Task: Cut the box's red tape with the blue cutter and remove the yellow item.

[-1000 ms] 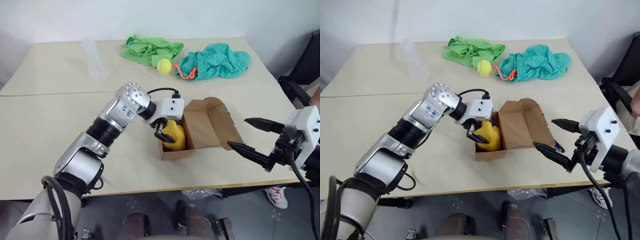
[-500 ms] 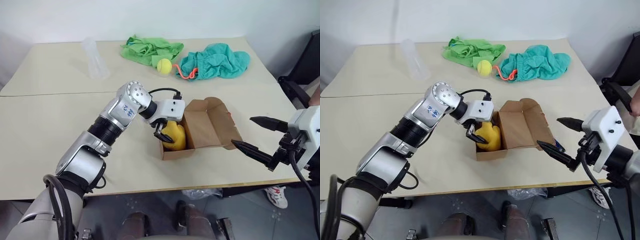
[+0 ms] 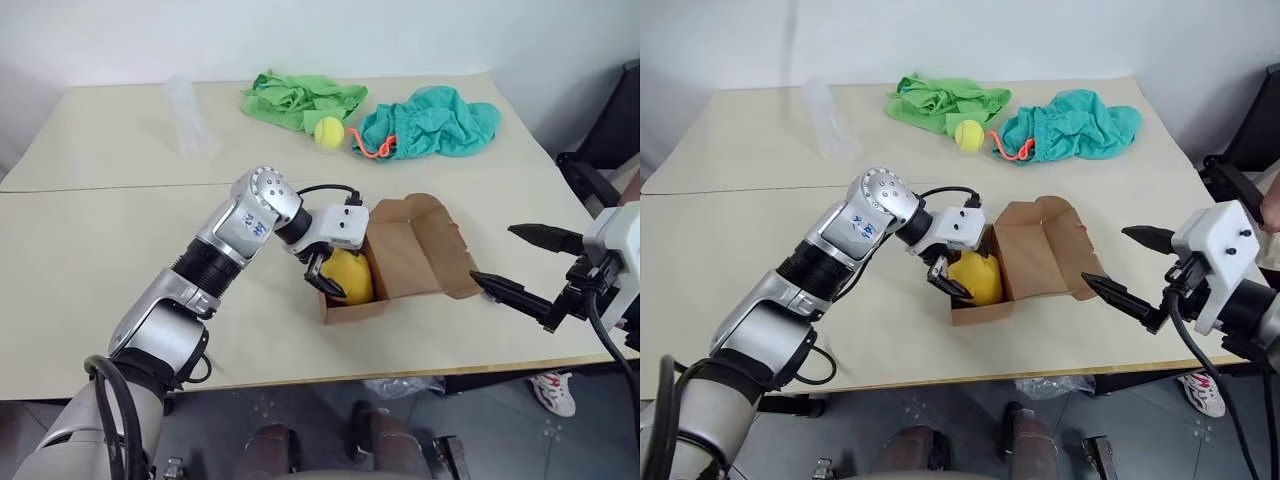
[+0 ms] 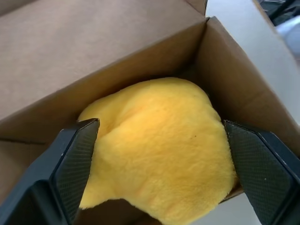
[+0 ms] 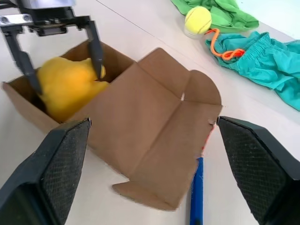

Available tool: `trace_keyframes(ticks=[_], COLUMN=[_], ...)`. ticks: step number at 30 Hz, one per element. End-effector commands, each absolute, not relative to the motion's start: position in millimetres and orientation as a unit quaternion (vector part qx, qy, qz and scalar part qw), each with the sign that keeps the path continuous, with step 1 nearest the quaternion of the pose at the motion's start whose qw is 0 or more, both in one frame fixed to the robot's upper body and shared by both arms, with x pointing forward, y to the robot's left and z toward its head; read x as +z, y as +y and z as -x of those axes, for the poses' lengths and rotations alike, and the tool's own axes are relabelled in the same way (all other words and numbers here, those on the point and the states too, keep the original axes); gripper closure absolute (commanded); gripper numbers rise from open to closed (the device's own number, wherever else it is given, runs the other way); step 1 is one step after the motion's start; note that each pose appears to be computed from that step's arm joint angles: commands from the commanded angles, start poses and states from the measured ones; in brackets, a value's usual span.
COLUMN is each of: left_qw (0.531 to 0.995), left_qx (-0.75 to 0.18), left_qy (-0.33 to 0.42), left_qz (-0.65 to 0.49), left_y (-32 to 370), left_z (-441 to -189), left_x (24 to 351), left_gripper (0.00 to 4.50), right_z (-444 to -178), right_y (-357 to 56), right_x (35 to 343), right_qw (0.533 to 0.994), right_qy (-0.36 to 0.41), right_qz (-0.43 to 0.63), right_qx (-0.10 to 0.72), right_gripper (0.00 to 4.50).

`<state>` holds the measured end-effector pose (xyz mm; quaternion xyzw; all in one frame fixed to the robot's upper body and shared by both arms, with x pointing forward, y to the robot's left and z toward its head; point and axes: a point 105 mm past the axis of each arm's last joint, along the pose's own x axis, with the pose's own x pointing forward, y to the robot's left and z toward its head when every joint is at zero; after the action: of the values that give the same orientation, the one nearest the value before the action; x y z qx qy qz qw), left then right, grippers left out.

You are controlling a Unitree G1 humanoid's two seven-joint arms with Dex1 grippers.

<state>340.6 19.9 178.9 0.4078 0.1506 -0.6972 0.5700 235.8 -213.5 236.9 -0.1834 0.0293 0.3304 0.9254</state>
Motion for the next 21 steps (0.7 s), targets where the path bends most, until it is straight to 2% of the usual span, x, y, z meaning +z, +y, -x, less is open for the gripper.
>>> trace_keyframes(ticks=[1, 4, 16, 18, 21], left_qw=[0.560, 0.563, 0.576, 0.586, 0.617], left_qx=[-0.703, -0.696, -0.685, -0.681, -0.674], left_qy=[0.138, 0.141, 0.126, 0.118, 0.090], left_qz=[-0.415, -0.423, -0.429, -0.423, -0.397], left_y=[20, 22, 20, 19, 19], left_z=[-335, -338, -344, -346, -349], left_x=[186, 185, 190, 195, 216], left_gripper=[0.03, 0.57, 4.23, 4.48, 4.48], right_z=[-234, -235, -237, -237, -234], right_y=[-214, -215, -220, -220, -221], right_x=[247, 248, 250, 251, 253], right_qw=[0.923, 0.923, 0.923, 0.924, 0.923], right_qy=[0.012, 0.011, 0.012, 0.011, 0.008], right_qz=[0.203, 0.205, 0.210, 0.211, 0.214], right_qx=[0.326, 0.324, 0.321, 0.320, 0.320], right_gripper=[0.00, 0.00, 0.00, 0.00, 0.00])
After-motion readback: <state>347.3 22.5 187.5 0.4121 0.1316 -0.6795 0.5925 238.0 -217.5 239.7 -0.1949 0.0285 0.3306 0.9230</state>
